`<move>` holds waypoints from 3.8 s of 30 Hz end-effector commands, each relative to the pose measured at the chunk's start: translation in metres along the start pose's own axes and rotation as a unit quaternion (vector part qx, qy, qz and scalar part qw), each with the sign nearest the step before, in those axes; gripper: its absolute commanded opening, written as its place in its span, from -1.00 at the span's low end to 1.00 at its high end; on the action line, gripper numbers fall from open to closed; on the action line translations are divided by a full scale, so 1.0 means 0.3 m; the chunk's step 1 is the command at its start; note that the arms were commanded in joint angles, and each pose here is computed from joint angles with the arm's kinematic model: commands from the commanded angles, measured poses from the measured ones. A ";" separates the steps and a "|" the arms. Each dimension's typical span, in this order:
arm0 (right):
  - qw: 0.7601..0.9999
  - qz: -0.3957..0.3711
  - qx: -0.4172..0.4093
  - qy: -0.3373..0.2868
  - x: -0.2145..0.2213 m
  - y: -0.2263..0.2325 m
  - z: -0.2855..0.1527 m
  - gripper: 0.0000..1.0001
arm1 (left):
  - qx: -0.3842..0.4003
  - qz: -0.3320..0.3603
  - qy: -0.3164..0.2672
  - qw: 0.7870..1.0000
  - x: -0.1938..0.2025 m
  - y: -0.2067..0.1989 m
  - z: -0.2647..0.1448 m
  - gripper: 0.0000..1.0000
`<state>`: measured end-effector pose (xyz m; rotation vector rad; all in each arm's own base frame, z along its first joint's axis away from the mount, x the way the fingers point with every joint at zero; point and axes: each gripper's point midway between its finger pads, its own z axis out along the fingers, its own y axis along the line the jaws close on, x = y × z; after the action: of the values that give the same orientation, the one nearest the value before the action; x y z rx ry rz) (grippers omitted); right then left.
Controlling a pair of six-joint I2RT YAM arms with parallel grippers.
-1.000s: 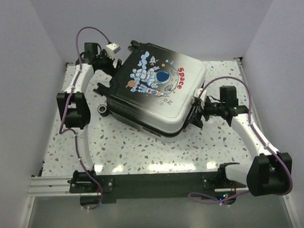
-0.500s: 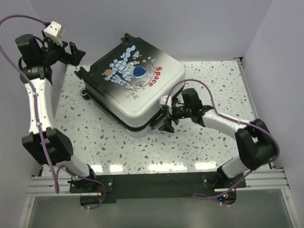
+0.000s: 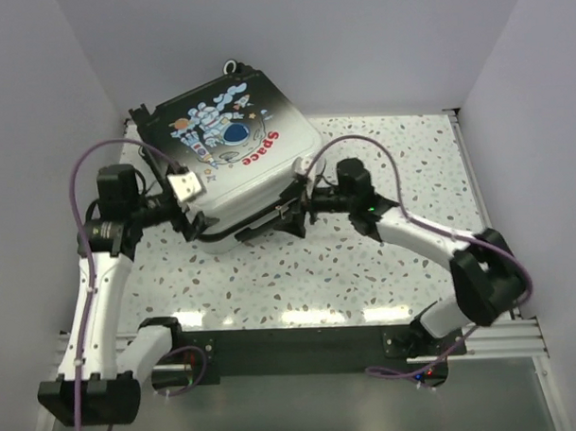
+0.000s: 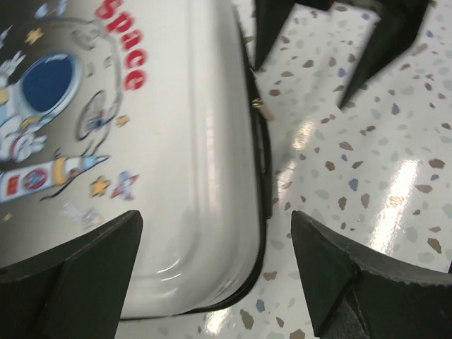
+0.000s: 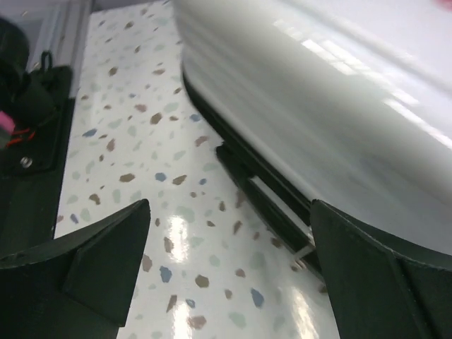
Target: Pack the luggage
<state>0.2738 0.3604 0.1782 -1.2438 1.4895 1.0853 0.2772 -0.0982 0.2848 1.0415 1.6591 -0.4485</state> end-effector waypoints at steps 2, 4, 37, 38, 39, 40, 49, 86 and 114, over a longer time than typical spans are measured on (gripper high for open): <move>0.985 0.057 0.151 -0.055 -0.121 -0.050 -0.244 0.91 | 0.063 0.122 0.015 0.990 0.086 -0.223 -0.004 0.76; 0.970 0.082 0.225 -0.035 -0.043 -0.067 -0.322 0.73 | 0.060 0.136 0.018 0.989 0.132 -0.238 0.013 0.72; 0.939 0.062 0.324 -0.103 0.080 -0.193 0.013 -0.11 | 0.079 0.180 0.066 0.978 0.340 -0.311 0.117 0.59; 0.935 0.064 0.334 -0.101 0.091 -0.207 0.012 -0.12 | 0.078 0.182 0.067 0.978 0.341 -0.311 0.115 0.59; 0.933 0.065 0.339 -0.103 0.086 -0.213 0.013 -0.12 | 0.081 0.185 0.069 0.977 0.342 -0.314 0.112 0.59; 0.932 0.067 0.341 -0.104 0.087 -0.215 0.013 -0.13 | 0.083 0.187 0.069 0.976 0.343 -0.317 0.111 0.59; 0.917 0.070 0.380 -0.098 0.115 -0.267 0.022 -0.18 | 0.103 0.195 0.070 0.973 0.355 -0.339 0.123 0.59; 0.963 0.113 0.224 -0.101 0.099 -0.193 -0.065 -0.31 | 0.066 0.273 0.044 0.959 0.383 -0.389 0.462 0.36; 0.932 0.051 0.345 -0.096 0.139 -0.256 -0.053 -0.31 | 0.064 0.247 0.047 0.966 0.355 -0.418 0.443 0.40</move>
<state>0.3231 0.3253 0.1109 -0.6130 1.6860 0.6826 0.2443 -0.2124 0.0985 1.5801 1.4330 -0.1706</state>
